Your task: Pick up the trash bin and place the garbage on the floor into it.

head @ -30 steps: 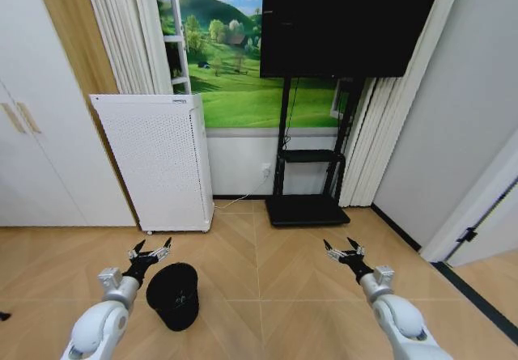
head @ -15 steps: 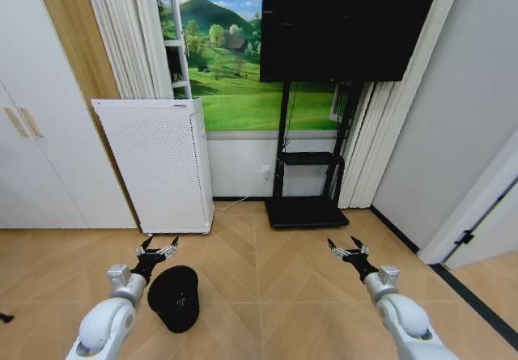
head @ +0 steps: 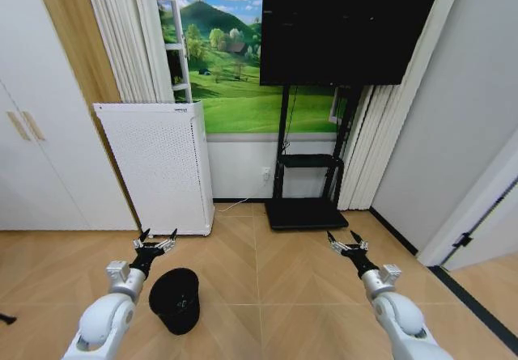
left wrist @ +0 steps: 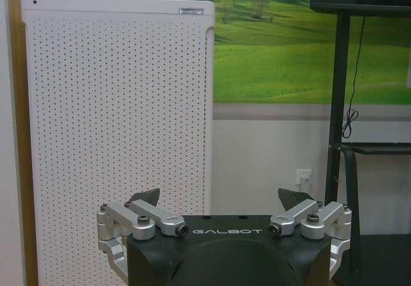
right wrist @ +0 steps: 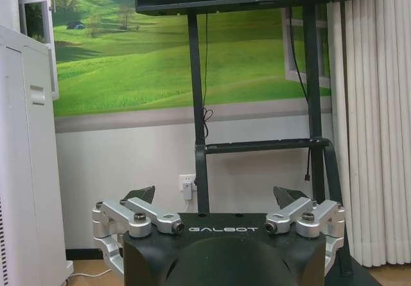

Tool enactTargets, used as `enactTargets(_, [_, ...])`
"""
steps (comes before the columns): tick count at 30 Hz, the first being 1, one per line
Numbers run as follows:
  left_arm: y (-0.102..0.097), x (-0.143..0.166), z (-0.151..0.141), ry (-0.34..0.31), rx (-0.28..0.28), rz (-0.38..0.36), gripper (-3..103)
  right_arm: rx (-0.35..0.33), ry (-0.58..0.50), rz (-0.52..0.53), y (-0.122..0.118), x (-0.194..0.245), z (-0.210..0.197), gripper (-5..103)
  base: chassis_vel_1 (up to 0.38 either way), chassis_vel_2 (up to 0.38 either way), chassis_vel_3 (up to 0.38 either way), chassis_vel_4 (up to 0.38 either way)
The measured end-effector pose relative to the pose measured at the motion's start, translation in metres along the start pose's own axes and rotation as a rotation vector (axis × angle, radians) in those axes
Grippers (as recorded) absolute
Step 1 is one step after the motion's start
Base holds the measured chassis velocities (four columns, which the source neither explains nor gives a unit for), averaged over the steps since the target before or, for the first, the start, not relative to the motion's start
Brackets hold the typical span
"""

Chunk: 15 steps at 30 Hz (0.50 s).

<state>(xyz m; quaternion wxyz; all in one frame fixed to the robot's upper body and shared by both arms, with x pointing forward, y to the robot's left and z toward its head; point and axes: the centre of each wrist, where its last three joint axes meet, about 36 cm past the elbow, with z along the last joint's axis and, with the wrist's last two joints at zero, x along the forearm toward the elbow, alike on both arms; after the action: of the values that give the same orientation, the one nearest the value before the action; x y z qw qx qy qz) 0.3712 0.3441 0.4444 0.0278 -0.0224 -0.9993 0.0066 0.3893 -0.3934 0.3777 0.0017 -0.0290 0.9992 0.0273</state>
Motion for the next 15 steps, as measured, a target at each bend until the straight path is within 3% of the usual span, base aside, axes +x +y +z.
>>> enactTargets(15, [0.0038,0.0003,-0.0030,-0.001,-0.005,-0.010,100,0.010,0.010,-0.004,0.0026,0.0008,-0.0013,100,0.000,0.000,0.000,0.000])
